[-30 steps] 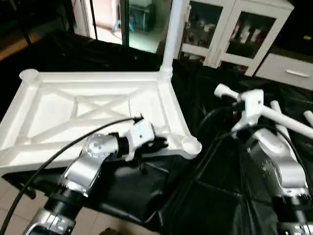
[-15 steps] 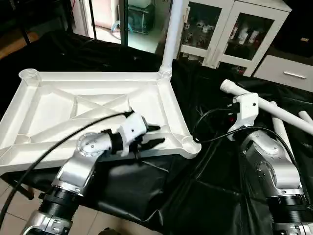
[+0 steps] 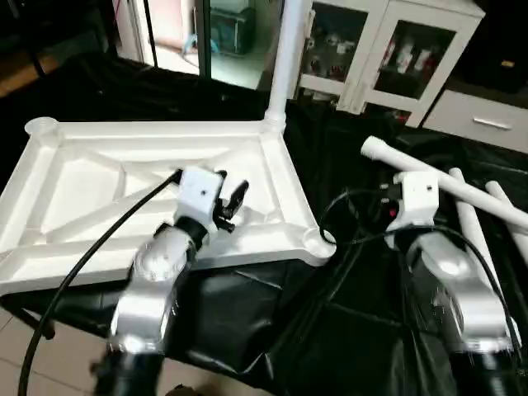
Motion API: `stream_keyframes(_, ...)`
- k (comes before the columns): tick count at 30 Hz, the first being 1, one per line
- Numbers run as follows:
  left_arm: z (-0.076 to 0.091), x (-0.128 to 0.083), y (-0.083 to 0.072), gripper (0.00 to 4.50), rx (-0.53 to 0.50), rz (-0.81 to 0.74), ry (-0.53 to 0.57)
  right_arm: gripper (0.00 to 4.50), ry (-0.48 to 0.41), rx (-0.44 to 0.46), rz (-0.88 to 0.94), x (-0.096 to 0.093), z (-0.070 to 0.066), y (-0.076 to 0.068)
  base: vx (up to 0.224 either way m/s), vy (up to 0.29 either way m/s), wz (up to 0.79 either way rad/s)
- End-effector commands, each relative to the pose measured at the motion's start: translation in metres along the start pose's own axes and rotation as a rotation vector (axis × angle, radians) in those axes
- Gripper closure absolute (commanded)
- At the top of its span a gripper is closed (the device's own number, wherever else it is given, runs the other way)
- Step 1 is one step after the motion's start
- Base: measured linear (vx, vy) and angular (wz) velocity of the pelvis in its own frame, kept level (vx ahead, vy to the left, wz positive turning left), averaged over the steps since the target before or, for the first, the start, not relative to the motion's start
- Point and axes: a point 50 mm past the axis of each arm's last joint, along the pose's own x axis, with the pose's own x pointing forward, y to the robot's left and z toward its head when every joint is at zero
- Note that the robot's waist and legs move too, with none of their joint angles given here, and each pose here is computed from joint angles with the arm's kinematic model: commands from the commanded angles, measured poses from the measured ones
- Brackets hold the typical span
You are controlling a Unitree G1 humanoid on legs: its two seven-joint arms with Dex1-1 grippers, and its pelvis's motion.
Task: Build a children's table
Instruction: Pick table leg
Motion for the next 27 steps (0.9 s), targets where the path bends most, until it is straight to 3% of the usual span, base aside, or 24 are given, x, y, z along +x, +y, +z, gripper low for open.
stream_keyframes(1,0.005,-0.004,-0.004,2.16,-0.03,0.021,-0.021,0.0,-0.021,0.039,-0.031,-0.005,0.003,-0.004,0.0,0.0,0.0)
stream_keyframes(20,0.001,-0.003,-0.003,2.16,-0.027,0.135,0.033,0.0,0.009,0.038,0.012,-0.007,0.003,0.011,0.0,0.0,0.0)
stream_keyframes(27,0.001,-0.002,-0.004,2.16,-0.013,0.123,0.039,0.0,0.013,0.036,0.006,-0.009,0.002,0.008,0.004,-0.166,0.07)
